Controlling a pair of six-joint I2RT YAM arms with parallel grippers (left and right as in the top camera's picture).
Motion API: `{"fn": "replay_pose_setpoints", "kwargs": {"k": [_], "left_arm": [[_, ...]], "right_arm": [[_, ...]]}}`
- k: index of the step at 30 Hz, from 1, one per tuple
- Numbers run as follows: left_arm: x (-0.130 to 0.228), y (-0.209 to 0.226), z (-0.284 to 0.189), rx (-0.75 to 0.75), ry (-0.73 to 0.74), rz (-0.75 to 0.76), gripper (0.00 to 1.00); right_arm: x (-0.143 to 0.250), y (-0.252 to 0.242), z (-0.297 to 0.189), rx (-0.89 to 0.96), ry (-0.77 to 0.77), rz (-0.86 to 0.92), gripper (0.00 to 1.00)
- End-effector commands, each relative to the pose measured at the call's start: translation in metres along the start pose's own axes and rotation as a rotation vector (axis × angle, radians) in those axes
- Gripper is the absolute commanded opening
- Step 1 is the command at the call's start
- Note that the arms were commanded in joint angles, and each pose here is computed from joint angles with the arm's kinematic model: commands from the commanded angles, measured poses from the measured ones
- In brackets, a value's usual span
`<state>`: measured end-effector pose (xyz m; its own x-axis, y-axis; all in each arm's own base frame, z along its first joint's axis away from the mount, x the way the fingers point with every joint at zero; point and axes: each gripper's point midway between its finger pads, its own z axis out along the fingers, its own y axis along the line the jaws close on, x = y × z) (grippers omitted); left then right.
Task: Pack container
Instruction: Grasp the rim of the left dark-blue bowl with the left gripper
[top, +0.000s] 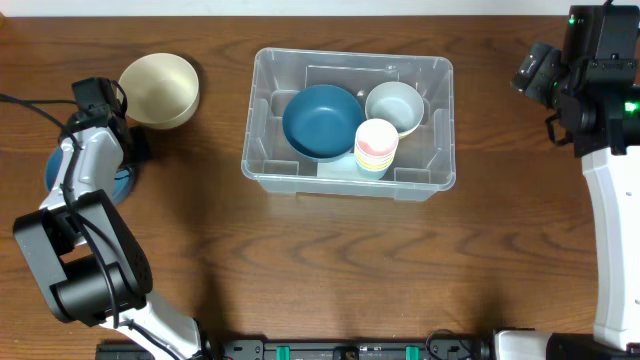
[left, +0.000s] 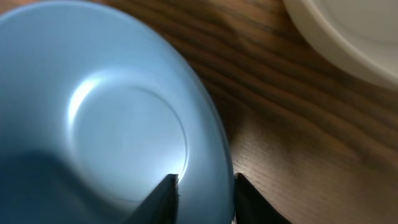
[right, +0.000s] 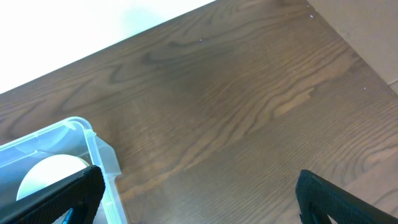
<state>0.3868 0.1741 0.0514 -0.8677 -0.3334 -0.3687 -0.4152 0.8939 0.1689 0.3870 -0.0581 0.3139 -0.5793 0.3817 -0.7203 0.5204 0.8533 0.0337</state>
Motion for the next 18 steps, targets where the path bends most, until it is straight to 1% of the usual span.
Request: {"fn": "replay_pose_setpoints", "kwargs": {"k": [1,4,8,9,18], "left_arm": [[0.0053,-0.002,0.0033,0.011,0.018,0.001,0.11],[0.0083,-0.0019,0.0032,0.011,0.03,0.004,0.06],[0.0109,-0.0018,0.0031,0.011,0.04,0.006,0.06],[0.0112,-0.0018,0.0031,0.01,0.042,0.005,0.06],[0.0095,-0.0019,0.0032,0.01,0.035,-0.041,0.06]], "right_arm": [[-0.0026,-0.0018,0.0002,0.007,-0.007,0.016,0.99],[-0.0026,-0.0018,0.0002,0.007,-0.007,0.016,0.99],[-0.0026,-0.0018,0.0002,0.007,-0.007,0.016,0.98],[-0.0026,-0.0018,0.0002,0.007,-0.007,0.016,0.99],[-0.0026,-0.0018,0.0002,0.007,-0.007,0.016,0.99]]}}
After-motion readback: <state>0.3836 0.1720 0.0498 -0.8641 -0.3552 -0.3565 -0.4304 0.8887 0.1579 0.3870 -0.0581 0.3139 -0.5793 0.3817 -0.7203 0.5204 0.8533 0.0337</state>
